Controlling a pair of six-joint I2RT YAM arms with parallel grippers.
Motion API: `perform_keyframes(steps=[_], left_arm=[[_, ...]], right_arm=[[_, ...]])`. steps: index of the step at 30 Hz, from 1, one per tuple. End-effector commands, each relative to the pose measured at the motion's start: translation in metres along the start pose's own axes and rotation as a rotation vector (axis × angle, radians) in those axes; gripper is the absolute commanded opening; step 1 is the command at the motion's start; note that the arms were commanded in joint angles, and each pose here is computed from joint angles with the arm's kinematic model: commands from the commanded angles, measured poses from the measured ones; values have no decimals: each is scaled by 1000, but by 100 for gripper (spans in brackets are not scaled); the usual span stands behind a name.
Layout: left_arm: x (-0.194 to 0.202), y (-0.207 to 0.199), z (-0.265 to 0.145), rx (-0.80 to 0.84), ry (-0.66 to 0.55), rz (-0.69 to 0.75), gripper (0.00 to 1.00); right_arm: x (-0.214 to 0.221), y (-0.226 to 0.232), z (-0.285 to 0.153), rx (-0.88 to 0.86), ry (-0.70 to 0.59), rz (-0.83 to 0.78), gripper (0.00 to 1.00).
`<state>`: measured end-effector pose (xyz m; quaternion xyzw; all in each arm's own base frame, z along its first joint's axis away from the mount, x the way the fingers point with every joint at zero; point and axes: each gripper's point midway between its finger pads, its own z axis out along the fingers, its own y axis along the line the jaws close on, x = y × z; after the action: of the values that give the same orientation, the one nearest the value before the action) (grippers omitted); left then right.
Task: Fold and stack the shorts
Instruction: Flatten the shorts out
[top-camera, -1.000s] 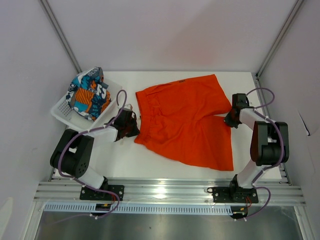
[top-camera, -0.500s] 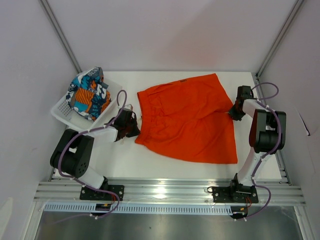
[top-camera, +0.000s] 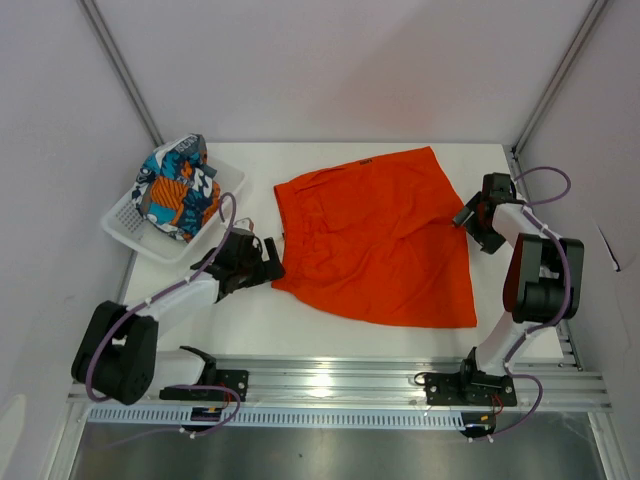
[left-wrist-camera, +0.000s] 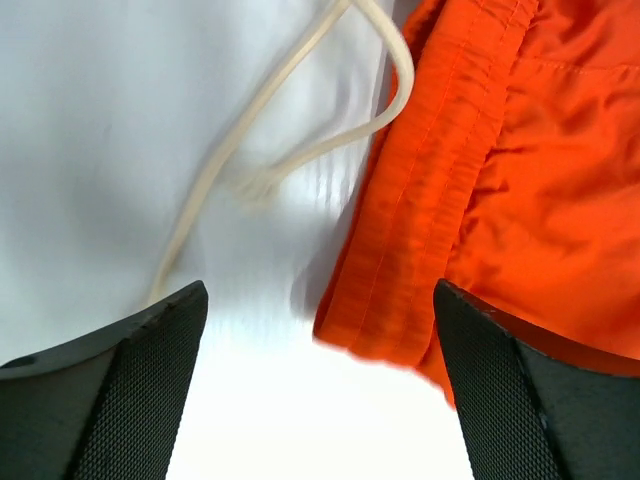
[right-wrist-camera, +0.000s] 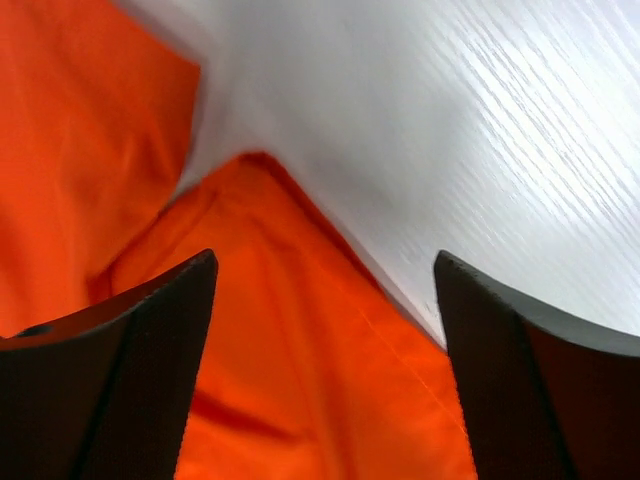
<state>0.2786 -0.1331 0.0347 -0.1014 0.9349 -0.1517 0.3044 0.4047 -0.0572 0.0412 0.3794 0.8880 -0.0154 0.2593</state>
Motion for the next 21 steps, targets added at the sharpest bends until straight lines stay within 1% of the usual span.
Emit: perform_keyframes(steps=[1,2,3,7,8,10,11,12,13,14,15,17,18,20,21], left_arm=[[-2,6,-22,-23,-32,-14,99],[-7,1,-30,1,-58,-21,99],[-6,0,-34,11,-61,-29,99],[3,-6,-46,67,-51,-66,99],[6,-9,-48,85,-43,-75,99],[13,-4,-50,74,-41,-125,99],[14,-5,-51,82,-44,-139,99],[17,-6,-51,98,-39,-154,99],[19,-13,-51,148,-38,-158,99],[22,-13,-49,150,-34,-167,99],[22,-14,-49,157,-35,-180,99],[25,-12,-46,153,-30,-191,99],[25,-13,-46,159,-29,-192,99],[26,-15,-45,175,-30,-191,99],[28,-19,-45,193,-17,-206,99]], right_arm=[[-4,-8,-39,-30,-45,24,91],[0,-10,-44,-35,-45,29,98],[3,-13,-50,-37,-43,35,100],[22,-29,-81,-45,-33,82,99],[35,-35,-81,-38,-4,108,99],[46,-40,-95,-53,8,136,100],[61,-47,-95,-44,36,155,99],[67,-48,-100,-58,49,169,99],[75,-51,-103,-60,61,182,99],[75,-50,-114,-99,37,213,99],[89,-57,-114,-94,57,220,99],[97,-64,-121,-98,51,255,99],[103,-67,-127,-117,38,291,99],[115,-70,-130,-134,57,337,98],[118,-71,-135,-145,53,394,97]])
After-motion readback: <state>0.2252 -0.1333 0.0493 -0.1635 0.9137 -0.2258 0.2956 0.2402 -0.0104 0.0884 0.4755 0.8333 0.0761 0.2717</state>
